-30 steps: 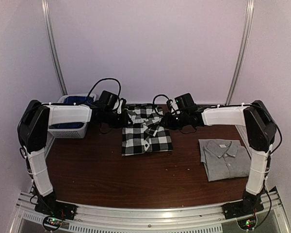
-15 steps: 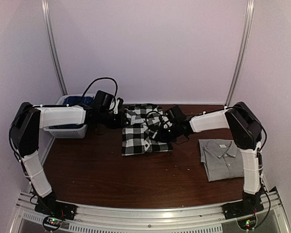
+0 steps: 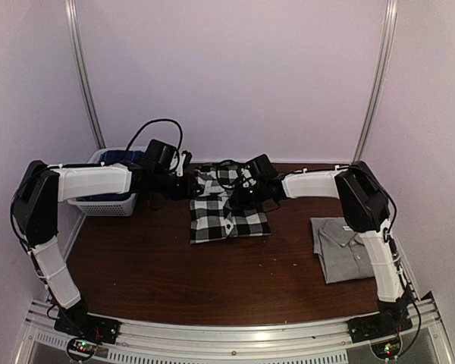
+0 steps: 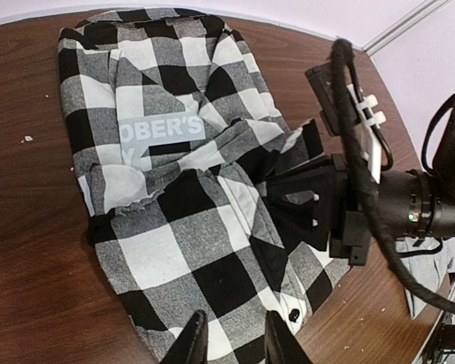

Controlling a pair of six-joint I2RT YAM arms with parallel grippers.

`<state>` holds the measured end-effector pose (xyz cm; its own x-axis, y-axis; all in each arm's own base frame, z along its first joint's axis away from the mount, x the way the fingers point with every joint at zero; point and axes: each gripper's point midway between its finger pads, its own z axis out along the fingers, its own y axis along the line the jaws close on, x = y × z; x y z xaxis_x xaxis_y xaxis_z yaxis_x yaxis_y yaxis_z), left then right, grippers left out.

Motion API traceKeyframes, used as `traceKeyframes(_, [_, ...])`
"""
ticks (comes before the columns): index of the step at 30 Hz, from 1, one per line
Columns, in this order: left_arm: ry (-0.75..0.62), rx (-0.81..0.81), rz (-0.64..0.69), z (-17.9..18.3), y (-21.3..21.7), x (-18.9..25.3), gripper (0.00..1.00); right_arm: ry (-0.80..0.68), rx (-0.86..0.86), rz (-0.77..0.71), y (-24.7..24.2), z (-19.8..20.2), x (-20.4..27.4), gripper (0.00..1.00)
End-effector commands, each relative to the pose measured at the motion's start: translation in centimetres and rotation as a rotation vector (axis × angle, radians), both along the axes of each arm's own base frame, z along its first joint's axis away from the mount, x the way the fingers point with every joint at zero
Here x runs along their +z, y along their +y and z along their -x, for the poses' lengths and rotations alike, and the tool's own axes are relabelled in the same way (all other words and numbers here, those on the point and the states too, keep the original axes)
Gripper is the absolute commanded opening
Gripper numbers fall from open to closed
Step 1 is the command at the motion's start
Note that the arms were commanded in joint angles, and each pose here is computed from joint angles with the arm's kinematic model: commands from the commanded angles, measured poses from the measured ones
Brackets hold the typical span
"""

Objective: Fold and stack the long sleeve shirts
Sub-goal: Adjust the 2/3-rectangle-folded shirt at the center of the board.

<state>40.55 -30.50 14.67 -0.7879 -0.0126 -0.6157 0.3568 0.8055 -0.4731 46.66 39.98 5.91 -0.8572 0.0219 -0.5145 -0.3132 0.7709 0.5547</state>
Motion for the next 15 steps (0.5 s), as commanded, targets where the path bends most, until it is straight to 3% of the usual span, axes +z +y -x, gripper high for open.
traceKeyframes(1, [-0.042,-0.017,0.028,0.3,-0.2,2.2,0.27,0.0,-0.005,-0.037,0.4,-2.0,-0.1,0.2])
traceKeyframes(7, [-0.037,-0.022,0.032,0.5,-0.2,2.2,0.26,0.009,-0.002,-0.11,0.7,-3.0,0.3,0.34])
traceKeyframes(11, [-0.032,-0.026,0.033,0.6,-0.2,2.0,0.26,-0.003,0.013,-0.161,0.9,-2.7,1.1,0.49])
traceKeyframes(15, [-0.029,-0.028,0.039,0.7,-0.3,2.0,0.26,-0.003,0.031,-0.202,1.2,-2.6,1.7,0.53])
